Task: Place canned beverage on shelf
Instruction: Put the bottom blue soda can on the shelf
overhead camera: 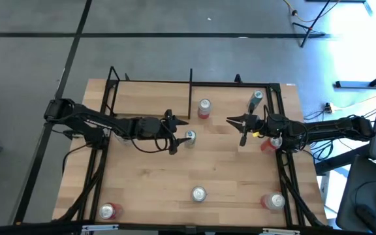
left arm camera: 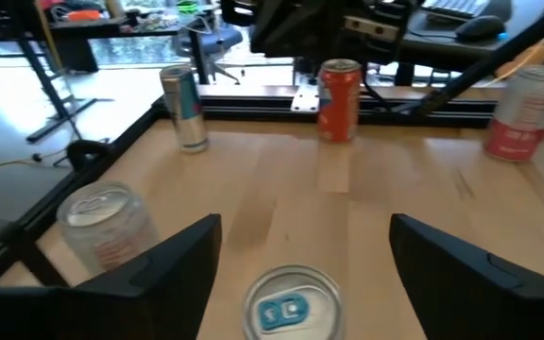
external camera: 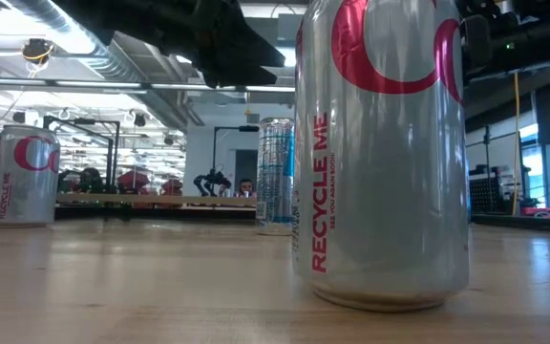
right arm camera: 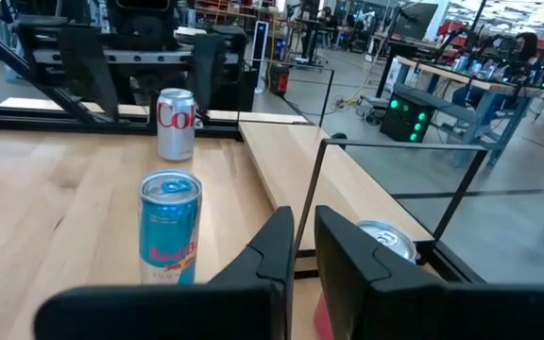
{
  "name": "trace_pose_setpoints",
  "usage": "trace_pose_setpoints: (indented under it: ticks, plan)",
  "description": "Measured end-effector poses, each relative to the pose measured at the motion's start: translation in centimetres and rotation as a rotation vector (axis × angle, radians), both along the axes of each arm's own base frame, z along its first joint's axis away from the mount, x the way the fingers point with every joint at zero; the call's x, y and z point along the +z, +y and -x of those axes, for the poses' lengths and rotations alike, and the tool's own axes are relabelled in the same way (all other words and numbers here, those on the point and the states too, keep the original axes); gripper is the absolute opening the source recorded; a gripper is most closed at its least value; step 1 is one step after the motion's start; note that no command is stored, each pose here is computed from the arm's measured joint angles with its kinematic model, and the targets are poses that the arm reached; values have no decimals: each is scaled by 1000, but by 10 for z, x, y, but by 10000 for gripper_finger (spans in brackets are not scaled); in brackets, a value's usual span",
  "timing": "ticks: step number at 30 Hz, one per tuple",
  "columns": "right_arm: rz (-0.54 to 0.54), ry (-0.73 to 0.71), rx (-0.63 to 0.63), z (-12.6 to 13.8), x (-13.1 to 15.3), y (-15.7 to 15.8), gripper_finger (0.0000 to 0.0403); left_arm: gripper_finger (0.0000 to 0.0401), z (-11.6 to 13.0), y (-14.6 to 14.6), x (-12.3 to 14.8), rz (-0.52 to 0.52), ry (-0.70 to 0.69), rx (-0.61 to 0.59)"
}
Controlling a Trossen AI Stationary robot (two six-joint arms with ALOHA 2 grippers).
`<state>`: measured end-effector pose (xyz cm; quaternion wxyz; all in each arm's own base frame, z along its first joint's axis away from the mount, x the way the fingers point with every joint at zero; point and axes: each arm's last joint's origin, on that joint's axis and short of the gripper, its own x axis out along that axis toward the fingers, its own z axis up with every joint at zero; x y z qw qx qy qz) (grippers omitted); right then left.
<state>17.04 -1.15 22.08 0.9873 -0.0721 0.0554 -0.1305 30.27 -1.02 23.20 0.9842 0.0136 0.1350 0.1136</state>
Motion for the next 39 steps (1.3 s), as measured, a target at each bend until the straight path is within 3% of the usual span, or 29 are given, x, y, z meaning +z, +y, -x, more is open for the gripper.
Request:
trace_pose_setpoints:
  ticks: [9, 15, 22, 39]
  plan:
    - [0, 7, 0, 0, -1, 0, 39, 314, -4, -3, -4, 12, -11, 31]
    - [2, -1, -9, 0, 0, 0, 39, 312, -15, 2, -30, 58, 30, 129]
    - [2, 0, -9, 0, 0, 0, 39, 312, -24, 3, -49, 76, 49, 143]
    - [2, 1, -9, 0, 0, 0, 39, 312, -26, -3, -47, 87, 10, 107]
